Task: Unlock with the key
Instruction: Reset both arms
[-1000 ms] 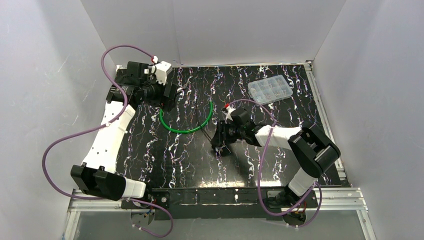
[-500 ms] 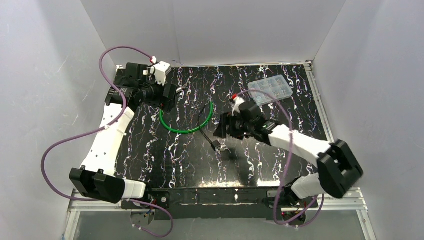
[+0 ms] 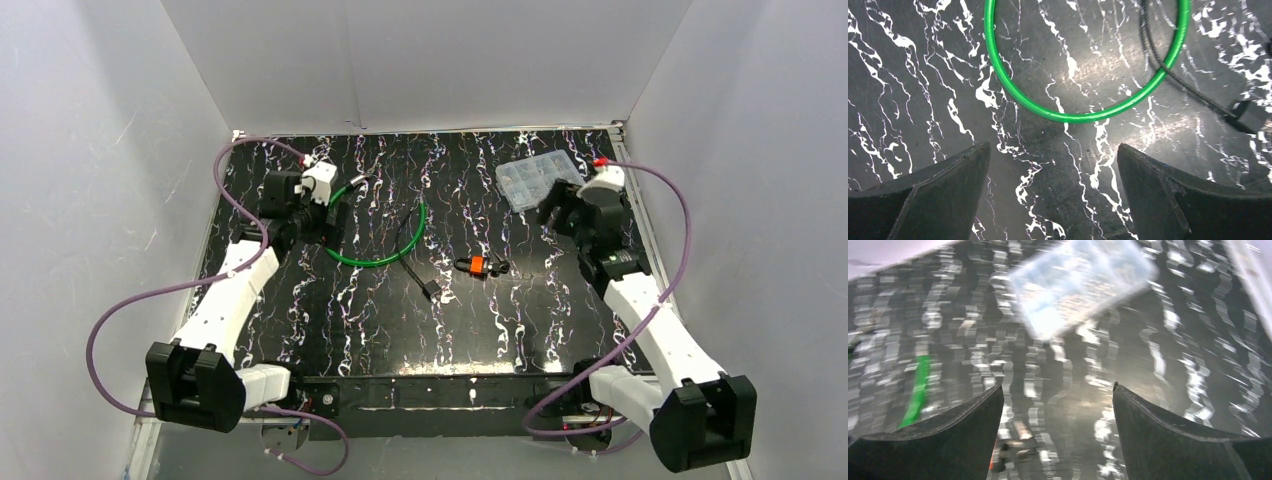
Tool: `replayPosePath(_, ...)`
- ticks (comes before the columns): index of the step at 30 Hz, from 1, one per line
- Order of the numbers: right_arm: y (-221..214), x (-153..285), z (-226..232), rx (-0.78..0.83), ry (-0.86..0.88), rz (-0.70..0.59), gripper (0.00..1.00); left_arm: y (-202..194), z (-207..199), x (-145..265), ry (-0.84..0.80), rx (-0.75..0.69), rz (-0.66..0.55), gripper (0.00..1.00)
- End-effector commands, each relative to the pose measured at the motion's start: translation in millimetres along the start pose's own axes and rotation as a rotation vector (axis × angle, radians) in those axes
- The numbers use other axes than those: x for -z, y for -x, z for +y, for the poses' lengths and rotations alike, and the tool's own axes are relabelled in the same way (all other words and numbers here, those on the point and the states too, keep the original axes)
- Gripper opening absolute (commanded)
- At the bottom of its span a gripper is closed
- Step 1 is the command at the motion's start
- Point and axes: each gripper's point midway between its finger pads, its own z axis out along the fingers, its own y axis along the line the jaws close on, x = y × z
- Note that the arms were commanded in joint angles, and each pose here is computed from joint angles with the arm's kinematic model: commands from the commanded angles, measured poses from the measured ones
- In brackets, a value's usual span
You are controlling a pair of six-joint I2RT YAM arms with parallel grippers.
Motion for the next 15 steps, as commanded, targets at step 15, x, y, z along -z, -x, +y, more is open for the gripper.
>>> replayPosePath(15,-40.9,-36.2,-134.6,0.112,-0.397,-0.219,0.89,-36.6,10.7,-72.7,-0.010,0.092,-0.139,0.98)
